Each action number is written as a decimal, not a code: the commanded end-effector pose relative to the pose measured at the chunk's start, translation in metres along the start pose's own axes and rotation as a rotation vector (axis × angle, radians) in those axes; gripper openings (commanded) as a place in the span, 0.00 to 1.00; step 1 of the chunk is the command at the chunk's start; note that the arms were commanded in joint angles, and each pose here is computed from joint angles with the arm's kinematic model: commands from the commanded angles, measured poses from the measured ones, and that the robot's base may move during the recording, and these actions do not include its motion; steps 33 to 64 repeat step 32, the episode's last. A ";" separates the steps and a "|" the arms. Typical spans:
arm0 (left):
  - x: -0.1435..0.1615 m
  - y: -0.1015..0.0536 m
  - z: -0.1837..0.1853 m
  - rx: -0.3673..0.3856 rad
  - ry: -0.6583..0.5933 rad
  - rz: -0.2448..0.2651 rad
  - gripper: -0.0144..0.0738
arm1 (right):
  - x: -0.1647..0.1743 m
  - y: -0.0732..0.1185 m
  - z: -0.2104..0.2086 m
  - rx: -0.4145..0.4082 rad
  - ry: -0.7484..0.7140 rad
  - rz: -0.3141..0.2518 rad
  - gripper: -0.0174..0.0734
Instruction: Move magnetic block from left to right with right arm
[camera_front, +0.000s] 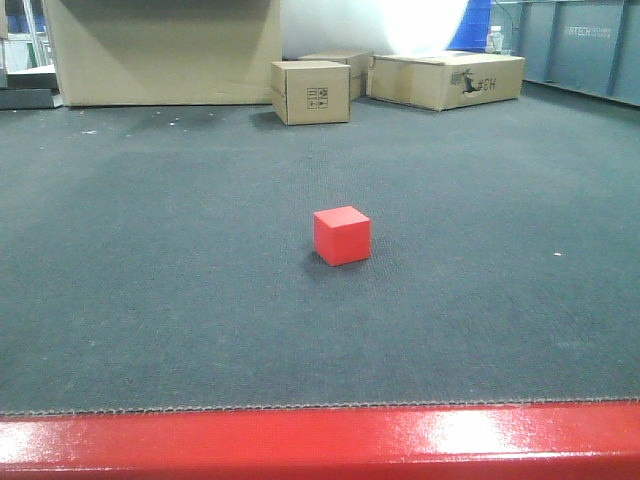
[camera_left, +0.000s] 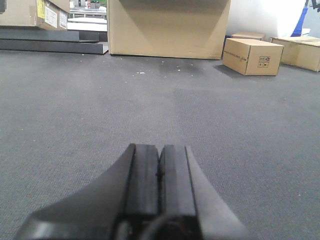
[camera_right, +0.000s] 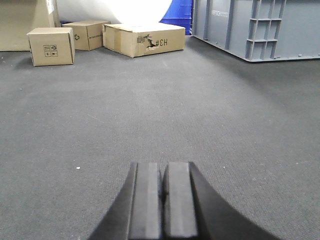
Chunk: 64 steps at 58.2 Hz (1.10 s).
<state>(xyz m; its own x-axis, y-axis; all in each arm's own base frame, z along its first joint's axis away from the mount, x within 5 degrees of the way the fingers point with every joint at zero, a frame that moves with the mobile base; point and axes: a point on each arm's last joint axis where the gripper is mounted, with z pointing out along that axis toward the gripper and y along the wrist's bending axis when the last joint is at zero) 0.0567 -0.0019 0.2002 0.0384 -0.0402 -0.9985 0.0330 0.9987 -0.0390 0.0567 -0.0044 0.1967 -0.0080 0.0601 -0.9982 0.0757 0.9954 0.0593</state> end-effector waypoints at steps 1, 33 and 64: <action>-0.005 0.001 -0.001 -0.004 -0.084 -0.011 0.02 | -0.008 0.000 -0.002 -0.003 -0.100 -0.008 0.26; -0.005 0.001 -0.001 -0.004 -0.084 -0.011 0.02 | -0.008 0.000 -0.002 -0.003 -0.100 -0.008 0.26; -0.005 0.001 -0.001 -0.004 -0.084 -0.011 0.02 | -0.008 0.000 -0.002 -0.003 -0.100 -0.008 0.26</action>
